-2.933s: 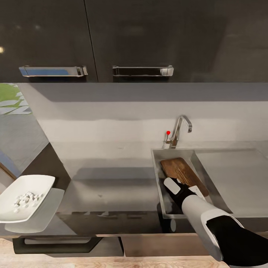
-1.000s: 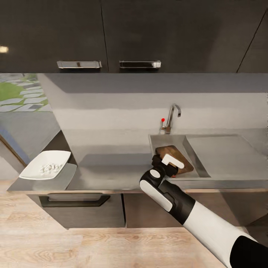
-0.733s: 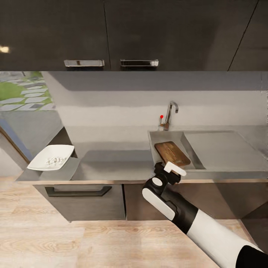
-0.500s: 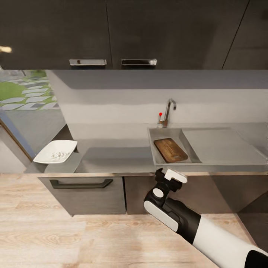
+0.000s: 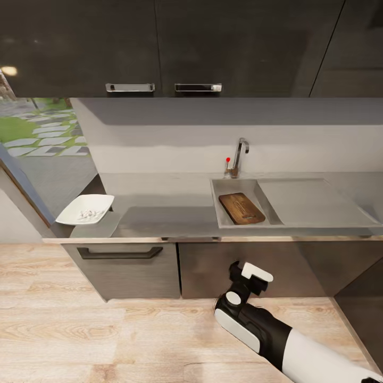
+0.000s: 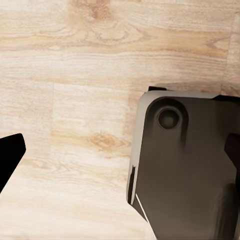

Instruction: In the kitchen, take the Vidalia onion out of the sink, dice it on the chopping board with the paring knife, put the diced onion into the bowl on the countertop, then place both the paring knife and the chopping board into the sink.

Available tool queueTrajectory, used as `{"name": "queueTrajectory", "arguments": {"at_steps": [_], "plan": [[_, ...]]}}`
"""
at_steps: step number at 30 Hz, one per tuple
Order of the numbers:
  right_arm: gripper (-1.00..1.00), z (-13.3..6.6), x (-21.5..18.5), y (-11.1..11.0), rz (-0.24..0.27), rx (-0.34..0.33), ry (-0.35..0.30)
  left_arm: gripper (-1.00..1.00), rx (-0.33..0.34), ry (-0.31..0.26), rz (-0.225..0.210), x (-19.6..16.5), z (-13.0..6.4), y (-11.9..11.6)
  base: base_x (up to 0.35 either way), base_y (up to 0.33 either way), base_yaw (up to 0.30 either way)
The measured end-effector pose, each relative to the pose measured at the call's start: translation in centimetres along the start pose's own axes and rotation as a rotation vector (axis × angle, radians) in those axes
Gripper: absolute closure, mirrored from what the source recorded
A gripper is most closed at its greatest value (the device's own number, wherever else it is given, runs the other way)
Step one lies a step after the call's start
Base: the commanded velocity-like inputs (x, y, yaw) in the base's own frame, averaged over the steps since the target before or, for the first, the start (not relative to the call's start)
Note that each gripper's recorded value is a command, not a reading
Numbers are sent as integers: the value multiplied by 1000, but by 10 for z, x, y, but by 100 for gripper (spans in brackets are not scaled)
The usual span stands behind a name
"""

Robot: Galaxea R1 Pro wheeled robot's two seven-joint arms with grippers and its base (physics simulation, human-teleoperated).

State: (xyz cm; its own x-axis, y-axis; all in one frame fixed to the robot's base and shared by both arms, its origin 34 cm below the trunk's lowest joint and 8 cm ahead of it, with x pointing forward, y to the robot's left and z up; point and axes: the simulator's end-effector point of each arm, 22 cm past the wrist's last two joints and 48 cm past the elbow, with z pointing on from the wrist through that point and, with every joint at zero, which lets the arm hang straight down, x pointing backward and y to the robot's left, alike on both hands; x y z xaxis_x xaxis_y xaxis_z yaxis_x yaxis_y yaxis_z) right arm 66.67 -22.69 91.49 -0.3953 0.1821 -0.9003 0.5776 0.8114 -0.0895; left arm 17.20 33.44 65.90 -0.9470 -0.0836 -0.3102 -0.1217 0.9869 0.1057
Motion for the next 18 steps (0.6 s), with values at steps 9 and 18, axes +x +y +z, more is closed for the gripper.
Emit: {"name": "queueTrajectory", "arguments": {"at_steps": [9, 18], "plan": [[-100, 58, 199, -72, -272, -186, 347, -100, -2, 4, 0, 2, 0, 1, 0, 0, 0], [-100, 18, 281, -122, -349, -234, 481, -100, -2, 2, -1, 1, 0, 1, 0, 0, 0]]}}
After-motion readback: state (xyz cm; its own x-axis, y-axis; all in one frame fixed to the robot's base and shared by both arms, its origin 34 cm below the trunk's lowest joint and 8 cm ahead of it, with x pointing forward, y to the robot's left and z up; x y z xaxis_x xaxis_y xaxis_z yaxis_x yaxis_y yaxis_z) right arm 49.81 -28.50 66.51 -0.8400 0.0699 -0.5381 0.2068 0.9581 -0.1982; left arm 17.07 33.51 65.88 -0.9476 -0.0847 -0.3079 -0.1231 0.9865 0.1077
